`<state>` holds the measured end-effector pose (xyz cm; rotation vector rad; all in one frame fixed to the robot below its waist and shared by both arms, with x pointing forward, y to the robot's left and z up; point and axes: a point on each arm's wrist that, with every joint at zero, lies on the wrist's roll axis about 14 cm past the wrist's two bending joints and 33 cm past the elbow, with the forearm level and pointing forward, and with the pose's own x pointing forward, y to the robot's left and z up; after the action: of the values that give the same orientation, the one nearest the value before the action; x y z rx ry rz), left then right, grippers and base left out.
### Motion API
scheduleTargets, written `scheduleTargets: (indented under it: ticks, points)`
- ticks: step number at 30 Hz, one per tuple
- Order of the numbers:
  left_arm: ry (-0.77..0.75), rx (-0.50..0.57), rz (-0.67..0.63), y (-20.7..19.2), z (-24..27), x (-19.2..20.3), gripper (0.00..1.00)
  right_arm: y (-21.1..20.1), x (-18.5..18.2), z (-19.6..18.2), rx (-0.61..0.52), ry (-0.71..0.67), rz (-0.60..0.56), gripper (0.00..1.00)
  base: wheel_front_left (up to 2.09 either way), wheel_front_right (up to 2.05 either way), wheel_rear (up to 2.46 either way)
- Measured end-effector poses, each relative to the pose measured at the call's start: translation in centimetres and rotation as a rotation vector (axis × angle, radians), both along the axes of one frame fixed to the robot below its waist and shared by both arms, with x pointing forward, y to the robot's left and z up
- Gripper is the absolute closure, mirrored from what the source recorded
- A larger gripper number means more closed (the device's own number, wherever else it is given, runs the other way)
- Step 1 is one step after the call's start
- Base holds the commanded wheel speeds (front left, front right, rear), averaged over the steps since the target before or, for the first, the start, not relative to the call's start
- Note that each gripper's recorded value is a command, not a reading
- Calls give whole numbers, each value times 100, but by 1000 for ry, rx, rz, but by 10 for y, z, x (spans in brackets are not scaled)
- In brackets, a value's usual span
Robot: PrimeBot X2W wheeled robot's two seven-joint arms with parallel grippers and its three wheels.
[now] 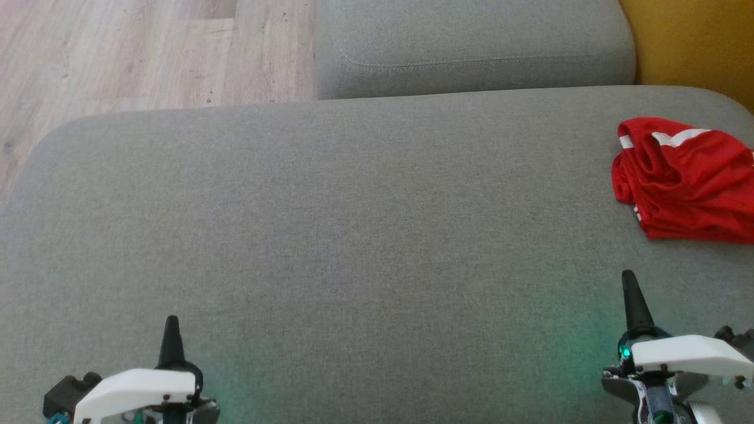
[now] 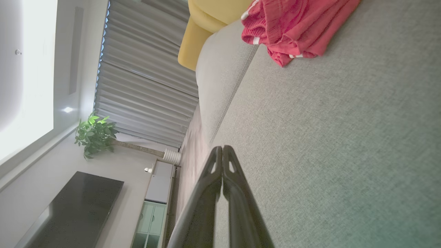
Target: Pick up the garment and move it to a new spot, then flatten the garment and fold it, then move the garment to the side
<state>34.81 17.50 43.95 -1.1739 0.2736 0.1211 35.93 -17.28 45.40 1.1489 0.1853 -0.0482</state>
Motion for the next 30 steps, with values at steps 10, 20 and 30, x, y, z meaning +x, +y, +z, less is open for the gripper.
scheduleTargets:
  ticks: [10,20,30]
  points:
    - [-30,-109,23,1,7,6,100,-8,4,6,112,-13,-41,100,0,0,0]
    - [-70,-207,53,7,16,13,100,-17,7,10,225,-26,-83,100,0,0,0]
    - [-118,-308,78,10,26,20,100,-24,9,14,337,-42,-116,100,0,0,0]
